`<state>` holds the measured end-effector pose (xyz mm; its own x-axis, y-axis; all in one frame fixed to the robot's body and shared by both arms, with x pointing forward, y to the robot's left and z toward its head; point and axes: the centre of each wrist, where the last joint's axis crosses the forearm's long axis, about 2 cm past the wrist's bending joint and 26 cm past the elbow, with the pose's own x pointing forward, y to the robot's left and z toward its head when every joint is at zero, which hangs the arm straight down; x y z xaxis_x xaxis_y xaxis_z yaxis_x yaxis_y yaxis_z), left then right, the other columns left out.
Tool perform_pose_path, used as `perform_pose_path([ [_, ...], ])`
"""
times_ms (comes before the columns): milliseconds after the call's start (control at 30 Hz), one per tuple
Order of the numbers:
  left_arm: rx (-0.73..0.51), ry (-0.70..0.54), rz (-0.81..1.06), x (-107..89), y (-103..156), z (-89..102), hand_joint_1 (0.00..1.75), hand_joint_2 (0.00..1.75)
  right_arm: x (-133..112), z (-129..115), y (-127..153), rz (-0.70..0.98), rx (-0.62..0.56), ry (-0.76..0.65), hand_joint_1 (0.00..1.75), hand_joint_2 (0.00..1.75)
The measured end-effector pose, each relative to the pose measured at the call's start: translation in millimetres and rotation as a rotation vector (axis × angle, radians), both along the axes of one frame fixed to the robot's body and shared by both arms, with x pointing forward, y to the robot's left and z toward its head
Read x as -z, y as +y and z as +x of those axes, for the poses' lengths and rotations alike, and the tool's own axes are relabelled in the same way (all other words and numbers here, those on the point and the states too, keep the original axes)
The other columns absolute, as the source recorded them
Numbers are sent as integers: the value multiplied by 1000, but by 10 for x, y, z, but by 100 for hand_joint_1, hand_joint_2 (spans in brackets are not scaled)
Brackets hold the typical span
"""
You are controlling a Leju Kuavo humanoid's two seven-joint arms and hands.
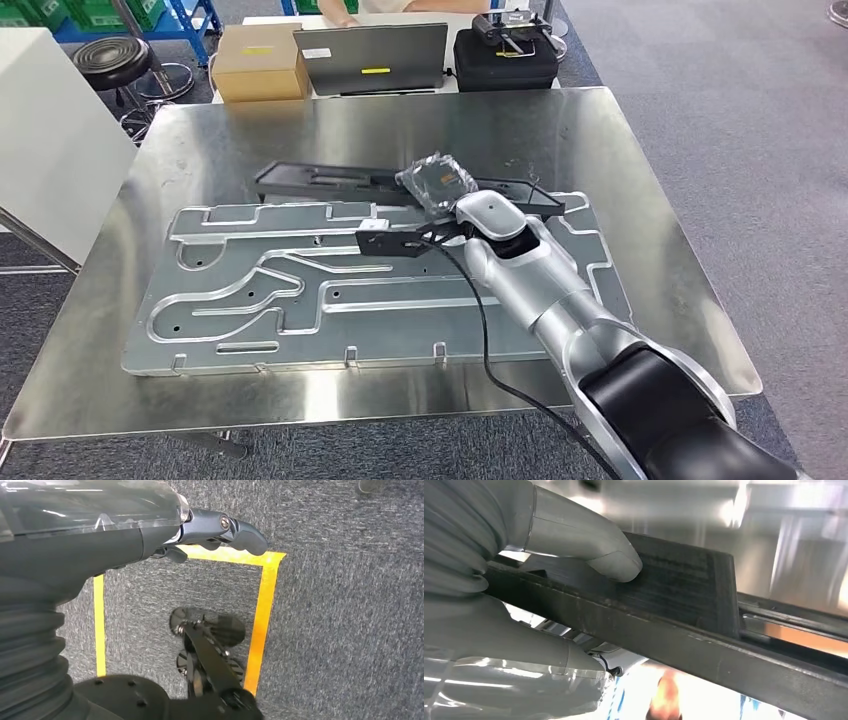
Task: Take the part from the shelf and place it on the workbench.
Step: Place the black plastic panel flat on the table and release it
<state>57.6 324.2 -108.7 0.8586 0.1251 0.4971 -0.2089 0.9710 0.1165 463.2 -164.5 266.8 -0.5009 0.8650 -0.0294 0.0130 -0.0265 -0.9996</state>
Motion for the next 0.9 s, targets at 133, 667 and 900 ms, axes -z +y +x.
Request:
perform_pose_path([
  [133, 5, -17, -4, 3, -2, -20, 0, 175, 254, -42, 108, -51, -2, 116, 175, 175],
  [667, 14, -45, -28, 3, -42, -4, 0, 87, 591, -106, 107, -158, 32, 261, 0, 0],
  [900, 7, -67, -23, 6, -45, -24, 0, 0, 567, -104, 112, 39, -53, 249, 0, 0],
])
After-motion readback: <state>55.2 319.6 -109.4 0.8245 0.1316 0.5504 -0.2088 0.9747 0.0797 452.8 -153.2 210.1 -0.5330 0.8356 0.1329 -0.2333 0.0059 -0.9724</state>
